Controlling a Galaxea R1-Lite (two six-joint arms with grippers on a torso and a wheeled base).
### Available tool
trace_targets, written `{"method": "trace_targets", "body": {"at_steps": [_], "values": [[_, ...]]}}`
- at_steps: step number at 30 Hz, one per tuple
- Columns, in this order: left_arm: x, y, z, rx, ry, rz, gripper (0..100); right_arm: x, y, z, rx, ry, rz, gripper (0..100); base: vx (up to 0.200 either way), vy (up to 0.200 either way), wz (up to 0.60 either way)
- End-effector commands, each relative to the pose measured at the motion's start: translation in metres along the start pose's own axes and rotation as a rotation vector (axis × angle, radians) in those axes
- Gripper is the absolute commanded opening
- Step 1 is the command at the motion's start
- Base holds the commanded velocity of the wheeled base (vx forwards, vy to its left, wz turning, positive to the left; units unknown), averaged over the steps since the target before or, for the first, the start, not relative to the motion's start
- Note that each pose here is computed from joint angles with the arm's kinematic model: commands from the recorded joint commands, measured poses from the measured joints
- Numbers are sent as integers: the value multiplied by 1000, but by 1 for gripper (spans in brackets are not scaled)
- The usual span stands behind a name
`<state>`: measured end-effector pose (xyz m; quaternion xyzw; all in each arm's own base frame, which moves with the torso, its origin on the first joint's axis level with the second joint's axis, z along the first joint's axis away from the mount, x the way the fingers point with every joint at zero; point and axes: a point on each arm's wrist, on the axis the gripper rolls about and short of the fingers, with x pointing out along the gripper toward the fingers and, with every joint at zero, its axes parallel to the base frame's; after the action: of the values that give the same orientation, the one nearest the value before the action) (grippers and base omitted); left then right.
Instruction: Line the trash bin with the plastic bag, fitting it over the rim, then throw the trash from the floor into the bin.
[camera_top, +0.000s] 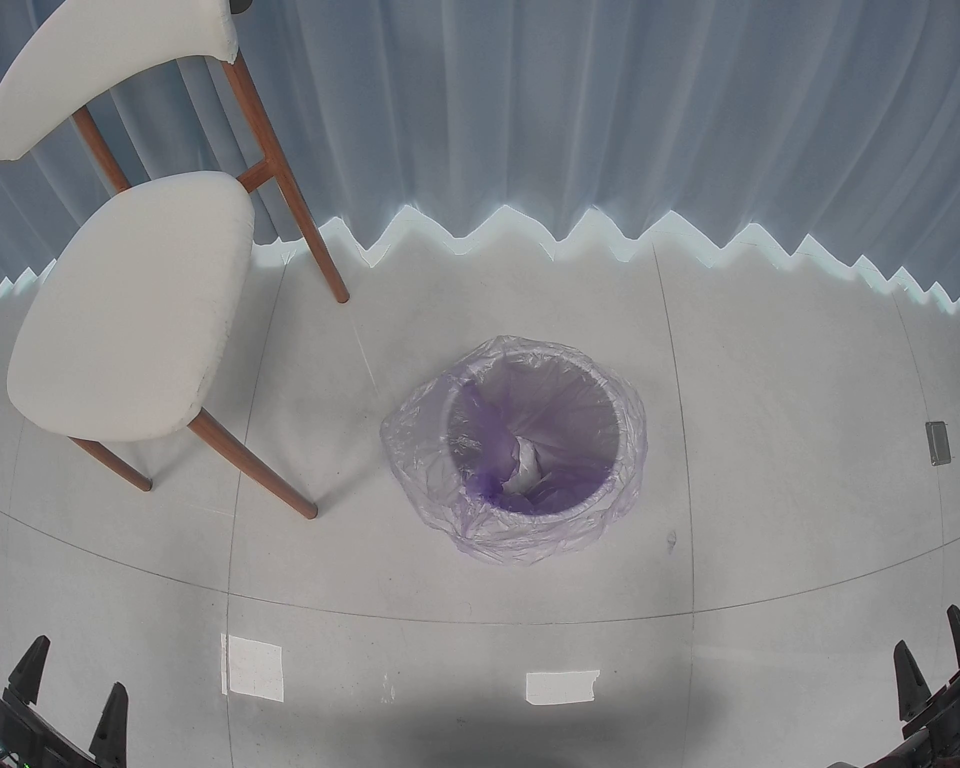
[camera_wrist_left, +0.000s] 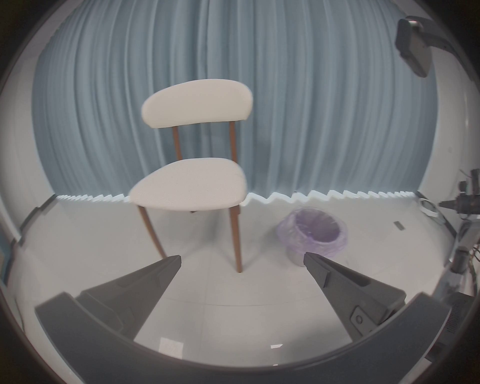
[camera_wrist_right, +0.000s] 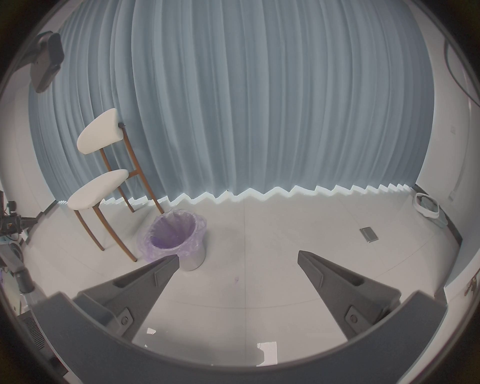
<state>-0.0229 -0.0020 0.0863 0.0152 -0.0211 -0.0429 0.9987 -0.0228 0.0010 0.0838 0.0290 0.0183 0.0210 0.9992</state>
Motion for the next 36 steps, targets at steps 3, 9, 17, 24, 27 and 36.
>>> {"method": "trace_targets", "body": {"at_steps": [3, 9, 17, 24, 27, 36], "values": [[-1, 2, -11, -27, 42, 90, 100, 0, -1, -7, -31, -48, -38, 100, 0, 0, 0], [-1, 1, -11, -19, 46, 72, 100, 0, -1, -8, -62, -42, -19, 100, 0, 0, 0], [-1, 2, -11, -27, 42, 80, 100, 0, -1, -8, -62, -42, -10, 100, 0, 0, 0], [-1, 2, -11, -26, 42, 80, 100, 1, 0, -8, -59, -36, 13, 100, 0, 0, 0], [-1, 2, -11, -26, 42, 80, 100, 0, 0, -8, -65, -40, 15, 100, 0, 0, 0], [-1, 2, -11, -26, 42, 80, 100, 0, 0, -8, -68, -38, 13, 100, 0, 0, 0]]}}
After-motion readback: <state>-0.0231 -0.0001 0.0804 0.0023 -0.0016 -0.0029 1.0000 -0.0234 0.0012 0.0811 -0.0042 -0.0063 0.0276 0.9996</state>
